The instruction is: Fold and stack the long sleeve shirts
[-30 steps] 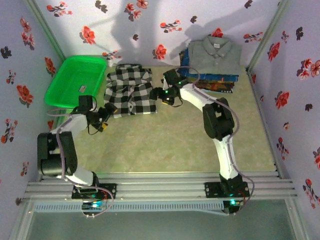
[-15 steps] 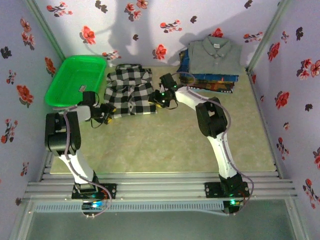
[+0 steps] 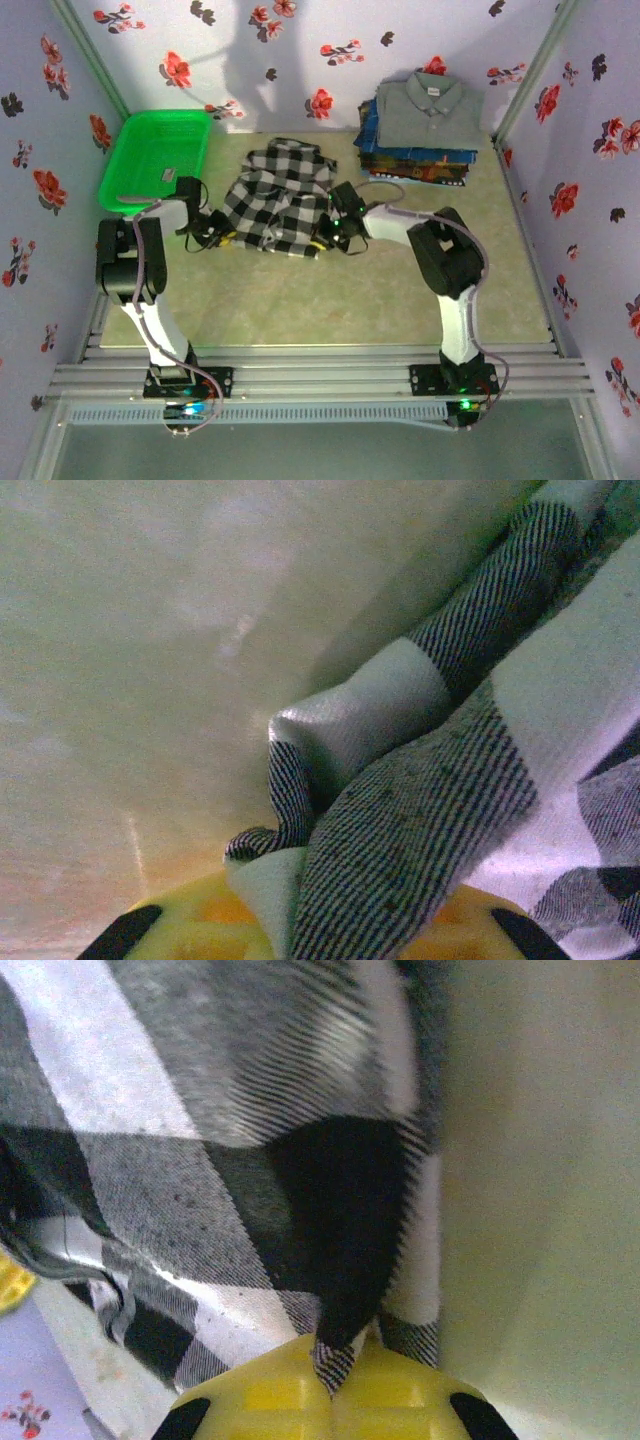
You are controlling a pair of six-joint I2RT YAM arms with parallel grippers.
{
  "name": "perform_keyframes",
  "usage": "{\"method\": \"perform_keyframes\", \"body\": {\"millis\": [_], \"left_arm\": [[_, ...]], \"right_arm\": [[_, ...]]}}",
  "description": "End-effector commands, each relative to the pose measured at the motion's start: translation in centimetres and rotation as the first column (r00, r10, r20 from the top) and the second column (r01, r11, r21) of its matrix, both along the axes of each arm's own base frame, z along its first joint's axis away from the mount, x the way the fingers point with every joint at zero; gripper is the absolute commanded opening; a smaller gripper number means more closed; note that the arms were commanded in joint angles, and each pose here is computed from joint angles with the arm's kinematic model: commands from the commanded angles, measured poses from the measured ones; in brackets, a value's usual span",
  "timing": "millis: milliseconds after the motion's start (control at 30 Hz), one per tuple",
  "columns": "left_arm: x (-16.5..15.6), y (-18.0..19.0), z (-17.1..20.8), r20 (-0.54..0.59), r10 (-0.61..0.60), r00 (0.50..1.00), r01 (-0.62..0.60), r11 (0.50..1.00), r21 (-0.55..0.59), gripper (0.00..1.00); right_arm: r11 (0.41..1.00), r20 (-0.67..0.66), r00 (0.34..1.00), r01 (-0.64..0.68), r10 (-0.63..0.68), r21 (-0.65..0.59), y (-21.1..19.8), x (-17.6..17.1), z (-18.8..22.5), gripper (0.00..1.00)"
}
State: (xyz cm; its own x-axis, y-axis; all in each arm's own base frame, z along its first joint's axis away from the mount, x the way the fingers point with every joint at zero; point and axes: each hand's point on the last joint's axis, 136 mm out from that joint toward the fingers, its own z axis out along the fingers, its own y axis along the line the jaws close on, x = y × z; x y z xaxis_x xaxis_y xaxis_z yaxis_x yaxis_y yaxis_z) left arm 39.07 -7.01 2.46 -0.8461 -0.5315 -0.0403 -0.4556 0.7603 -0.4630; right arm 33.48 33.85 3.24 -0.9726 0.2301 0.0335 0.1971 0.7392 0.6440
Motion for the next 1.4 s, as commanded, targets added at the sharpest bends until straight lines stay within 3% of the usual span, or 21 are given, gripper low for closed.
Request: {"method": "perform_keyframes", "body": {"millis": [0,133,300,367,433,533,633,700,800,900,1000,1100,1233,1367], "left_arm": [[2.5,-0.2,3.5,0.161,-0.199,0.967,0.184,0.977,0.107,0.19],[4.1,-4.2,5.3,0.228,-0.424,0.877,0.401,0.905,0.138,0.19],[6.2,-4.5,5.2,0.202,-0.518,0.831,0.491,0.854,0.171,0.17],[7.1,-5.7,6.3,0.253,-0.522,0.815,0.508,0.853,0.123,0.20],[7.7,-7.4,7.3,0.304,-0.503,0.809,0.512,0.857,0.055,0.32],[7.9,-7.7,7.8,0.319,-0.441,0.839,0.458,0.888,0.022,0.62],[7.9,-6.5,9.8,0.347,-0.351,0.870,0.371,0.929,0.007,0.79],[7.5,-4.8,12.7,0.382,-0.278,0.881,0.297,0.955,0.009,0.85],[5.4,-2.2,16.5,0.433,-0.170,0.885,0.180,0.983,0.017,0.92],[1.8,-1.1,17.2,0.418,-0.101,0.903,0.109,0.994,0.004,0.93],[-1.6,-1.8,15.0,0.382,-0.080,0.921,0.103,0.994,-0.040,0.92],[-4.1,-2.5,11.3,0.333,-0.041,0.942,0.076,0.993,-0.093,0.88],[-5.2,-3.9,8.5,0.331,-0.016,0.944,0.063,0.989,-0.131,0.87],[-5.1,-4.6,6.2,0.328,-0.007,0.945,0.053,0.990,-0.132,0.86]], "right_arm": [[0.996,-0.077,0.994,0.083,-0.081,0.024,1.2,-5.0,-0.4,0.00],[0.987,-0.138,0.987,0.104,-0.086,0.124,6.2,-10.6,-0.2,0.00],[0.957,-0.202,0.967,0.200,-0.157,0.212,9.3,-11.6,2.1,0.01],[0.944,-0.234,0.962,0.200,-0.139,0.263,11.4,-12.6,3.0,0.13],[0.931,-0.268,0.956,0.199,-0.116,0.305,13.3,-13.8,3.4,0.25],[0.899,-0.319,0.941,0.232,-0.111,0.372,14.5,-14.4,4.1,0.40],[0.882,-0.329,0.937,0.249,-0.115,0.399,13.6,-14.4,5.6,0.50],[0.901,-0.291,0.952,0.207,-0.096,0.382,12.3,-14.5,7.3,0.58],[0.958,-0.167,0.985,0.085,-0.039,0.275,9.1,-14.7,10.5,0.62],[0.989,-0.004,1.000,-0.016,0.017,0.146,5.2,-13.5,14.7,0.67],[0.992,0.147,0.981,-0.122,0.126,-0.034,1.3,-10.6,17.4,0.65],[0.964,0.198,0.948,-0.222,0.248,-0.146,-0.4,-6.7,17.1,0.50],[0.919,0.182,0.909,-0.337,0.374,-0.204,-0.2,-2.9,14.2,0.23],[0.902,0.166,0.891,-0.396,0.423,-0.173,1.3,-1.2,11.7,0.09]]}}
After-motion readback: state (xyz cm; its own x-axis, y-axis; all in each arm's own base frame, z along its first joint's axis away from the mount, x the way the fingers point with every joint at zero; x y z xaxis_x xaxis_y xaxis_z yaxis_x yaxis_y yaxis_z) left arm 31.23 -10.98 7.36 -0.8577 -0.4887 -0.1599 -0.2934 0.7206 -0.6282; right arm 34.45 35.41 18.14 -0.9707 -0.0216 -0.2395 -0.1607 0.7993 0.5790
